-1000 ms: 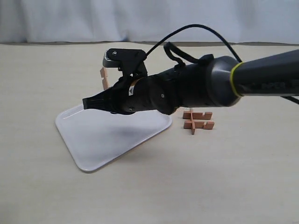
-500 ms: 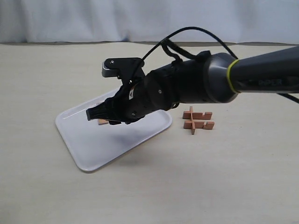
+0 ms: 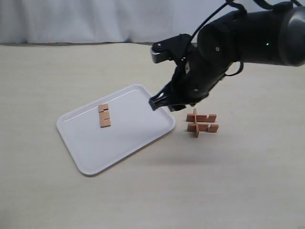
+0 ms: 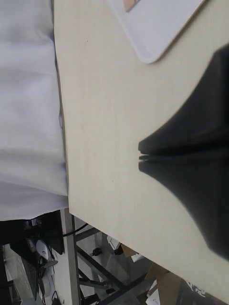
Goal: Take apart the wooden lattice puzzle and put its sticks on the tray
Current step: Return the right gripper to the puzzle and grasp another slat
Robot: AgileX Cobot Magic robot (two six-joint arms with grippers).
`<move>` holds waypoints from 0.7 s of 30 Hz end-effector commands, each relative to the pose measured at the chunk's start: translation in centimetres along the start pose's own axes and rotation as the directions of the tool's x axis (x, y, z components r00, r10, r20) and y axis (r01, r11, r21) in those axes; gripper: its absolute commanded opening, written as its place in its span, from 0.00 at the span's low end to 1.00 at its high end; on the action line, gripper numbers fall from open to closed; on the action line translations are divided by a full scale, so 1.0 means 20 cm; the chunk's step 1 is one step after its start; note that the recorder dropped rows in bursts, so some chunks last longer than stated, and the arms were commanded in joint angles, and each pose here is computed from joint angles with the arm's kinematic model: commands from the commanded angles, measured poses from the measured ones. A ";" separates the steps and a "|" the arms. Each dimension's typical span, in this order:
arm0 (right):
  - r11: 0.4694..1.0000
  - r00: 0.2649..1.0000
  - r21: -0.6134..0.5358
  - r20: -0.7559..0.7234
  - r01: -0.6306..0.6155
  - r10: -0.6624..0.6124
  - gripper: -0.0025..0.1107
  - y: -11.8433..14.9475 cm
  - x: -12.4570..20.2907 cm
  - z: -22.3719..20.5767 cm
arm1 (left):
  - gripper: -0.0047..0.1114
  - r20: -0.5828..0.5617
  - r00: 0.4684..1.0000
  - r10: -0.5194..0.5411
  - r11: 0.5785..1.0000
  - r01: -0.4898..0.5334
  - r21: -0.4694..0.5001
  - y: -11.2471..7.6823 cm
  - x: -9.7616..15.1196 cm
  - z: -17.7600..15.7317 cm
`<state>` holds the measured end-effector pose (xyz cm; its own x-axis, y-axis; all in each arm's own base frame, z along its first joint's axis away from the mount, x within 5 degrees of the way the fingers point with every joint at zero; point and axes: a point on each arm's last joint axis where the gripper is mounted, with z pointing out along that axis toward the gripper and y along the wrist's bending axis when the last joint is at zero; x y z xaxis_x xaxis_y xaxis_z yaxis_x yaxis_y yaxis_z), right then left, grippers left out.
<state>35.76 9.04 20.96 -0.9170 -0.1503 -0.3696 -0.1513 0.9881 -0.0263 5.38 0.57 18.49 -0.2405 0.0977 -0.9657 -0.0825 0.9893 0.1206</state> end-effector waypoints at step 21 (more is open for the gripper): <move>0.938 0.938 0.008 -0.026 -0.346 0.346 0.20 -0.17 0.32 0.24 | 0.04 0.011 1.000 -0.002 1.000 0.002 -0.001 0.00 0.00 0.00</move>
<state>31.98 5.38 14.17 -0.9422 0.1647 -0.2919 0.1407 0.9848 0.1014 5.38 0.57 18.49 -0.2405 0.0977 -0.9657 -0.0825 0.9893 0.1206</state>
